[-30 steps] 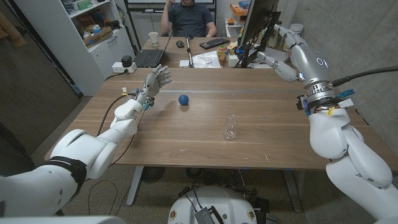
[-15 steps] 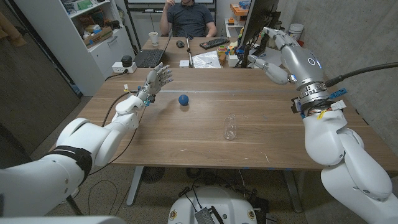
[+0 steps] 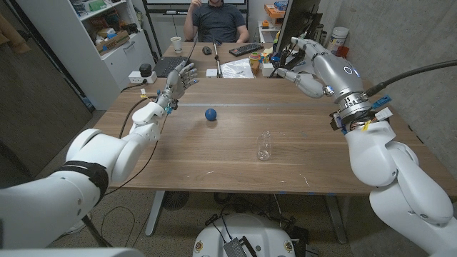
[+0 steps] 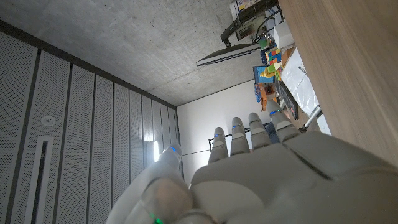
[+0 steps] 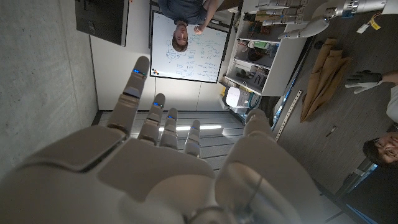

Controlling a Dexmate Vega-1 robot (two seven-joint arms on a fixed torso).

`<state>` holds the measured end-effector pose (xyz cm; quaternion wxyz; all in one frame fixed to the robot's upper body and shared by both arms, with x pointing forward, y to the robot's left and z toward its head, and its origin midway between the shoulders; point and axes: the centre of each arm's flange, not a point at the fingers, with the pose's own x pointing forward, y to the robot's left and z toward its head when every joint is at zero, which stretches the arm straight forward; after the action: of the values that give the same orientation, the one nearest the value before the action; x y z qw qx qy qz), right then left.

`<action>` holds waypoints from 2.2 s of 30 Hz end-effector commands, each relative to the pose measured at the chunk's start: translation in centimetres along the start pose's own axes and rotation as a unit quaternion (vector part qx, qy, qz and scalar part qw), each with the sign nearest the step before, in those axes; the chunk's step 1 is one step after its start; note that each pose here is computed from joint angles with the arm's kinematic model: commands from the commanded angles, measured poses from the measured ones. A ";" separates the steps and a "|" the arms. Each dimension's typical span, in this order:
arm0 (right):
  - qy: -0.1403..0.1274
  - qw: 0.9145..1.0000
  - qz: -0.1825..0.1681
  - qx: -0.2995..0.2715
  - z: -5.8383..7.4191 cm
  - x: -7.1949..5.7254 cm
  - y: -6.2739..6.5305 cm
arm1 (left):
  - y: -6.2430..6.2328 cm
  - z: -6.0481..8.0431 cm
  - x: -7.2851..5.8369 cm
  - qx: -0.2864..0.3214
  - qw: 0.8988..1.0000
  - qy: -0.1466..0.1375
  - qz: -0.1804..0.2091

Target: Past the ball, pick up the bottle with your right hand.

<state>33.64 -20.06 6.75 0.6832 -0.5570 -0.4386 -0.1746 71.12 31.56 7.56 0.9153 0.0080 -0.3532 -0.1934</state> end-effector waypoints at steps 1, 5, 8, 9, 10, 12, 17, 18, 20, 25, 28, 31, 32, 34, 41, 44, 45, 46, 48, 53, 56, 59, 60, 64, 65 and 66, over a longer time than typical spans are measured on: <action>-0.008 0.998 0.053 -0.023 1.1 1.1 1.2 | -0.1 1.1 1.7 -0.006 1.000 0.008 0.002; -0.005 0.997 0.071 -0.035 1.2 1.5 2.4 | 0.2 1.4 2.2 -0.006 1.000 0.013 0.010; -0.003 0.996 0.088 -0.014 0.8 1.8 3.1 | 0.4 1.7 2.3 -0.003 1.000 0.012 0.013; -0.003 0.995 0.094 -0.014 0.8 1.9 3.1 | 0.4 1.7 2.4 -0.004 1.000 0.014 0.013; -0.005 0.995 0.094 -0.012 0.8 2.0 3.2 | 0.4 1.7 2.3 0.001 1.000 0.015 0.013; -0.011 0.995 0.093 -0.018 1.0 2.2 3.2 | 0.5 1.6 2.3 -0.003 1.000 0.017 0.013; -0.015 0.994 0.110 -0.016 0.7 2.8 3.7 | 0.5 1.5 2.3 0.000 1.000 0.022 0.017; -0.015 0.994 0.111 -0.020 0.8 2.8 3.8 | 0.5 1.4 2.5 0.000 0.999 0.026 0.018; -0.018 0.993 0.114 -0.029 0.9 2.9 3.9 | 0.5 1.5 2.7 0.001 0.999 0.031 0.021; -0.025 0.990 0.136 -0.029 0.9 3.3 4.4 | 0.3 1.8 3.2 0.002 0.999 0.030 0.023; -0.029 0.986 0.161 -0.035 1.2 3.5 4.9 | 0.2 1.8 3.2 0.001 0.999 0.029 0.018; -0.030 0.984 0.174 -0.029 1.3 3.5 5.4 | 0.1 1.8 3.3 0.003 0.999 0.030 0.015; -0.030 0.984 0.176 -0.027 1.3 3.5 5.4 | 0.1 1.8 3.3 0.004 0.999 0.030 0.014; -0.027 0.982 0.182 -0.030 1.4 3.3 5.6 | 0.1 2.0 3.3 0.007 1.000 0.027 0.013; -0.014 0.978 0.207 -0.014 2.0 2.5 6.7 | 0.2 2.2 3.3 0.013 0.999 0.029 0.011; -0.011 0.977 0.214 -0.012 2.0 2.3 7.0 | 0.2 2.3 3.4 0.015 0.999 0.029 0.008; -0.011 0.975 0.220 -0.010 2.0 2.3 7.1 | 0.2 2.4 3.4 0.017 0.999 0.026 0.007; -0.011 0.975 0.223 -0.012 2.1 2.3 7.3 | 0.2 2.5 3.4 0.018 1.000 0.024 0.006; -0.011 0.973 0.232 -0.014 2.4 2.3 7.7 | 0.2 2.7 3.4 0.017 1.000 0.020 0.004; -0.015 0.965 0.260 -0.012 2.9 2.4 8.6 | 0.2 3.0 3.5 0.018 1.000 0.016 0.003; -0.012 0.963 0.267 -0.021 2.8 2.5 8.5 | 0.2 3.0 3.5 0.019 1.000 0.015 0.003; -0.012 0.962 0.272 -0.025 2.7 2.5 8.8 | 0.2 3.1 3.6 0.021 1.000 0.014 0.002; -0.010 0.960 0.277 -0.029 2.7 2.6 8.9 | 0.1 3.1 3.6 0.020 1.000 0.013 0.001; -0.008 0.953 0.299 -0.046 2.7 2.8 9.5 | 0.1 3.2 3.6 0.023 1.000 0.010 -0.001; -0.014 0.944 0.325 -0.055 2.7 2.8 9.7 | 0.0 3.3 3.6 0.025 1.000 0.009 -0.002; -0.006 0.948 0.316 -0.047 2.6 2.9 9.8 | 0.0 3.3 3.6 0.024 1.000 0.007 -0.003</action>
<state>40.15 -14.35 3.61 0.6881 -0.6700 -0.2784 0.0091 71.70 30.82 12.00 0.9218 0.0263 -0.3408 -0.1828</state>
